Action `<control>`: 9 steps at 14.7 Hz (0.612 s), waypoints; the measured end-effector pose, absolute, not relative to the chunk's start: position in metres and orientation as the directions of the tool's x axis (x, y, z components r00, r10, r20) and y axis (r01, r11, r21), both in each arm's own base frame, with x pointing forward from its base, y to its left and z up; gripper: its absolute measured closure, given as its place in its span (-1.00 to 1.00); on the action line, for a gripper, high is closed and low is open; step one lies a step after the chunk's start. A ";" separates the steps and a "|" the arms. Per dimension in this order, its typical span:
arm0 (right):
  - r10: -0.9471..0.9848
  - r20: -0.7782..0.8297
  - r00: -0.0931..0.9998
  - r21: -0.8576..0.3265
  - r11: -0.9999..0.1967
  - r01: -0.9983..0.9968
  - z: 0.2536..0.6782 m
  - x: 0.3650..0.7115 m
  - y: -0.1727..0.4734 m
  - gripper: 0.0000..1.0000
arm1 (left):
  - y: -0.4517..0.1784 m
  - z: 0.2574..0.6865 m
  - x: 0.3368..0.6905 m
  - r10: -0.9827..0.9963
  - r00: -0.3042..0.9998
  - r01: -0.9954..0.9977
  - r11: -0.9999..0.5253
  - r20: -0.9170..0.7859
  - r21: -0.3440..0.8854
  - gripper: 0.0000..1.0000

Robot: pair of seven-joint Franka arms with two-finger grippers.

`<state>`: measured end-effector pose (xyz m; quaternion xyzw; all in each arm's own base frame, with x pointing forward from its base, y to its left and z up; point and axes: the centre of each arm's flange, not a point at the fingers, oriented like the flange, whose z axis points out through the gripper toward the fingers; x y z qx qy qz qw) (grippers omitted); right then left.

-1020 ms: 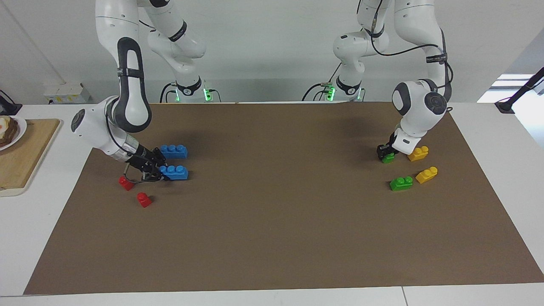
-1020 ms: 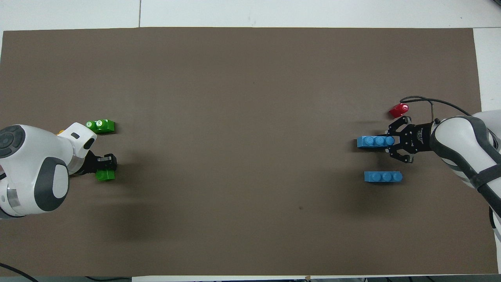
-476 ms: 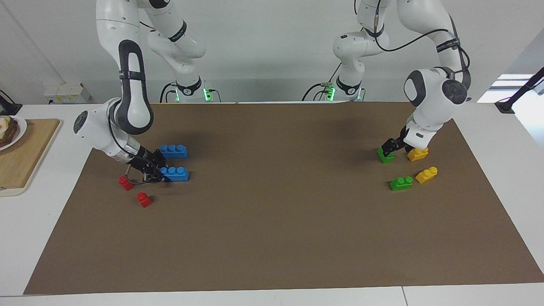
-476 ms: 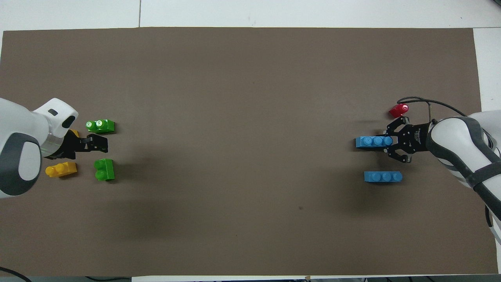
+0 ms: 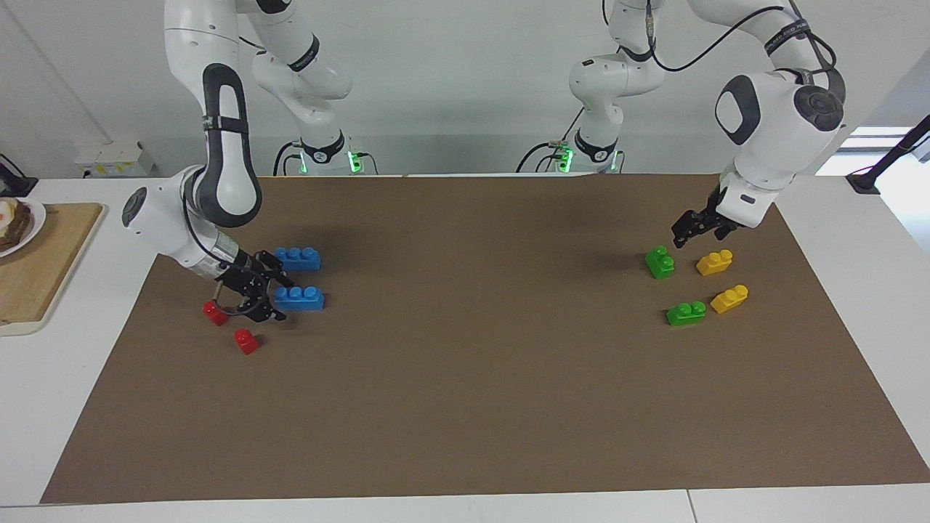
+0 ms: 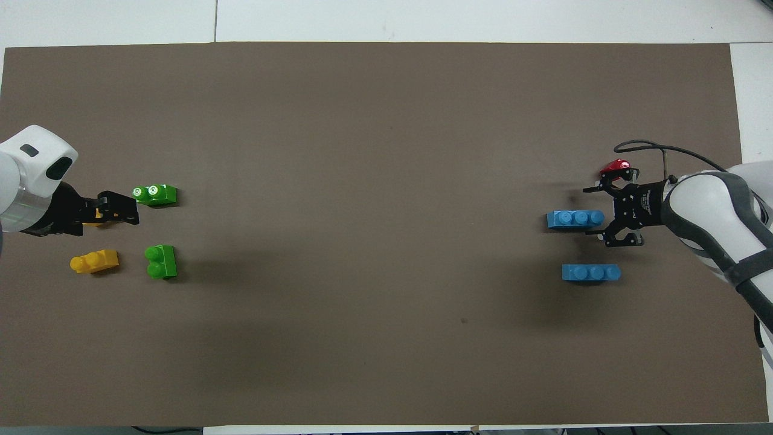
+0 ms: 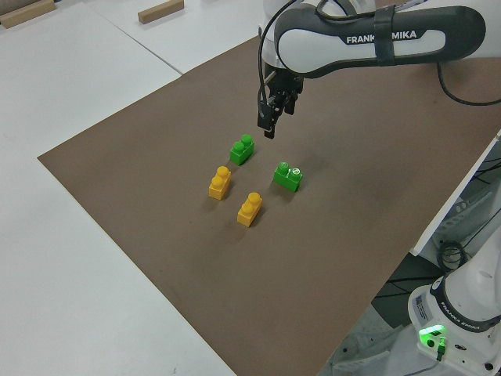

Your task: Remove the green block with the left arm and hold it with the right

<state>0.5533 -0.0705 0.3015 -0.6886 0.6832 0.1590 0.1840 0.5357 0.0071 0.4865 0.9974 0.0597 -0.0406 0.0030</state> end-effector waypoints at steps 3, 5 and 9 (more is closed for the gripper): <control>-0.872 -0.489 0.034 -0.057 -0.007 -0.998 0.335 0.567 -0.071 -0.81 | 0.006 0.511 0.532 0.118 0.989 0.118 -0.993 -0.086 -0.001 -1.00; -0.869 -0.493 0.041 -0.077 -0.003 -0.997 0.361 0.572 -0.071 -0.82 | 0.001 0.524 0.527 0.109 0.989 0.109 -0.994 -0.098 -0.003 -1.00; -0.891 -0.433 0.135 -0.112 -0.095 -0.989 0.420 0.586 -0.073 -0.85 | -0.030 0.550 0.526 0.050 0.993 0.050 -0.999 -0.104 -0.001 -1.00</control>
